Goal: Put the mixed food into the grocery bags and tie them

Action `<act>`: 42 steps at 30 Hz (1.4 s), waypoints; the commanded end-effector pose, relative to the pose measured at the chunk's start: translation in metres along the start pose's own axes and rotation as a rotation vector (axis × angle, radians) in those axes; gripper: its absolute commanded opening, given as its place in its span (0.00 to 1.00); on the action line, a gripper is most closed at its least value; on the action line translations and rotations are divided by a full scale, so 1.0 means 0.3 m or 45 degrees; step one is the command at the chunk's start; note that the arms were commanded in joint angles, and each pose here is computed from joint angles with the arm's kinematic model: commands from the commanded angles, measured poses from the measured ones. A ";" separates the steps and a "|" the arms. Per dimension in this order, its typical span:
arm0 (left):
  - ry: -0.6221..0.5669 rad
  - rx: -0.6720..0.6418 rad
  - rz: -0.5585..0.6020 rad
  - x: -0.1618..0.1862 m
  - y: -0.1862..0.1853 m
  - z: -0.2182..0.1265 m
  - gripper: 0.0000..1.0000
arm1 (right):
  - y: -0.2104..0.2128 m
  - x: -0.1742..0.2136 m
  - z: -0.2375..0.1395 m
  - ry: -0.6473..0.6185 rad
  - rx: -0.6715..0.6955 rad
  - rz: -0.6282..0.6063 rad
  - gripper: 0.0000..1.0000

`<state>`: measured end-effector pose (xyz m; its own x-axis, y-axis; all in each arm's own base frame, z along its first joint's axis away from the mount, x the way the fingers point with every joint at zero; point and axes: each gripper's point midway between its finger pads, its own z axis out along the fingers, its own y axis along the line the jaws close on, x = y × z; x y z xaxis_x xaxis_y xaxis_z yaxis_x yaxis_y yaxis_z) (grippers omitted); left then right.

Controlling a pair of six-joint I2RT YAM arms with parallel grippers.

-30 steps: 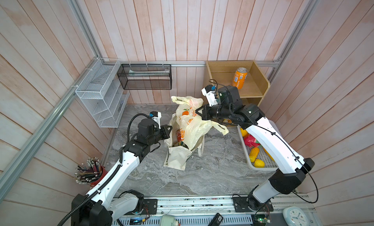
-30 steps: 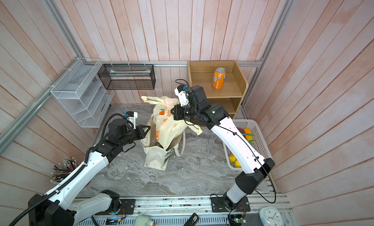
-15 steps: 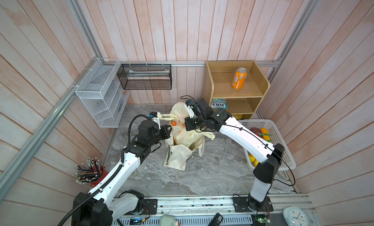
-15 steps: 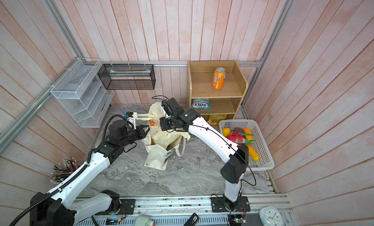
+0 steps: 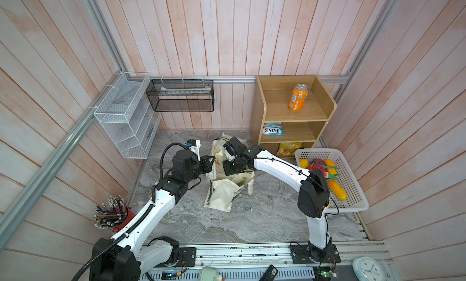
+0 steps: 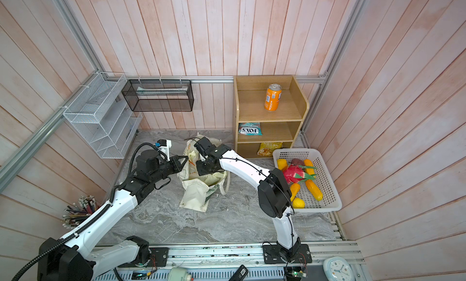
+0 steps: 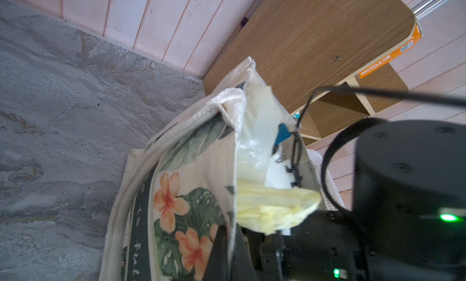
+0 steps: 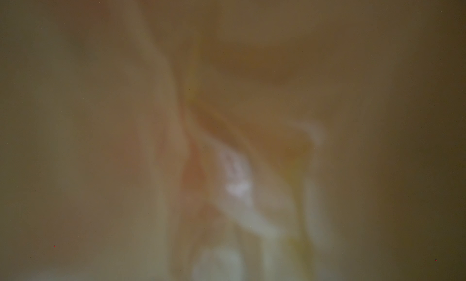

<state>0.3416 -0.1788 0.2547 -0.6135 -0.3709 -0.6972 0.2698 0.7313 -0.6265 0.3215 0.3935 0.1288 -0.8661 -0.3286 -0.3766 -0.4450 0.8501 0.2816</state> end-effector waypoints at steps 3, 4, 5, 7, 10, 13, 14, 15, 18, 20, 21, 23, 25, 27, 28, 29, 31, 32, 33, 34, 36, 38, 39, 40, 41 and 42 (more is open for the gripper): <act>-0.089 0.065 0.041 -0.054 -0.045 -0.011 0.00 | -0.057 0.134 0.161 0.188 0.024 0.039 0.00; -0.093 0.063 0.042 -0.055 -0.044 -0.011 0.00 | -0.059 0.153 0.183 0.215 0.014 0.041 0.00; -0.092 0.062 0.043 -0.055 -0.043 -0.010 0.00 | -0.059 0.166 0.198 0.236 0.005 0.041 0.00; -0.089 0.060 0.042 -0.054 -0.041 -0.005 0.00 | -0.061 0.182 0.220 0.270 -0.010 0.034 0.00; -0.082 0.056 0.042 -0.051 -0.039 -0.003 0.00 | -0.038 0.150 0.189 0.250 -0.052 0.009 0.00; -0.081 0.042 0.045 -0.050 -0.032 -0.005 0.00 | 0.013 0.079 0.094 0.172 -0.104 -0.030 0.08; -0.077 0.039 0.047 -0.046 -0.030 -0.004 0.00 | 0.029 0.053 0.058 0.141 -0.121 -0.042 0.17; -0.076 0.033 0.047 -0.044 -0.025 -0.005 0.00 | 0.049 0.031 0.016 0.115 -0.143 -0.055 0.26; -0.065 0.012 0.049 -0.031 -0.008 -0.004 0.00 | 0.103 -0.038 -0.117 0.012 -0.203 -0.093 0.48; -0.057 -0.002 0.046 -0.021 0.005 -0.002 0.00 | 0.131 -0.075 -0.200 -0.054 -0.231 -0.118 0.54; -0.052 -0.010 0.044 -0.014 0.013 0.000 0.00 | 0.144 -0.090 -0.240 -0.085 -0.244 -0.129 0.57; -0.043 -0.024 0.044 -0.003 0.027 0.002 0.00 | 0.162 -0.117 -0.307 -0.143 -0.263 -0.146 0.60; -0.035 -0.036 0.042 0.006 0.038 0.003 0.00 | 0.176 -0.132 -0.357 -0.188 -0.283 -0.156 0.62; -0.032 -0.049 0.045 0.009 0.046 0.002 0.00 | 0.179 -0.142 -0.394 -0.213 -0.285 -0.172 0.63; -0.034 -0.056 0.047 0.009 0.049 0.000 0.00 | 0.181 -0.150 -0.420 -0.236 -0.281 -0.181 0.63; -0.036 -0.060 0.048 0.008 0.051 -0.001 0.00 | 0.176 -0.155 -0.438 -0.255 -0.273 -0.178 0.63; -0.038 -0.064 0.049 0.007 0.053 -0.004 0.00 | 0.146 -0.173 -0.490 -0.316 -0.216 -0.176 0.63; -0.038 -0.066 0.048 0.006 0.054 -0.004 0.00 | 0.128 -0.178 -0.514 -0.341 -0.184 -0.175 0.63; -0.039 -0.070 0.049 0.004 0.054 -0.005 0.00 | 0.102 -0.181 -0.543 -0.368 -0.145 -0.170 0.63; -0.034 -0.074 0.050 0.006 0.056 -0.004 0.00 | 0.071 -0.180 -0.573 -0.396 -0.104 -0.159 0.63; -0.033 -0.074 0.056 0.006 0.055 -0.005 0.00 | 0.004 -0.164 -0.617 -0.445 -0.027 -0.122 0.63; -0.035 -0.076 0.060 0.004 0.055 -0.007 0.00 | -0.057 -0.132 -0.643 -0.500 0.021 -0.083 0.66; -0.034 -0.078 0.062 0.005 0.056 -0.007 0.00 | -0.092 -0.114 -0.646 -0.517 0.028 -0.050 0.69; -0.033 -0.078 0.065 0.005 0.056 -0.007 0.00 | -0.120 -0.097 -0.645 -0.521 0.023 -0.020 0.69; -0.031 -0.078 0.069 0.005 0.055 -0.007 0.00 | -0.155 -0.075 -0.634 -0.514 0.023 0.017 0.70; -0.031 -0.079 0.074 0.004 0.054 -0.007 0.00 | -0.185 -0.052 -0.620 -0.509 0.029 0.045 0.70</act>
<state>0.3461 -0.1702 0.2480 -0.5825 -0.3615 -0.7280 0.2597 0.7659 -0.5882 0.3075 0.2966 0.2950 -0.7155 -0.1843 -0.6739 -0.4812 0.8293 0.2842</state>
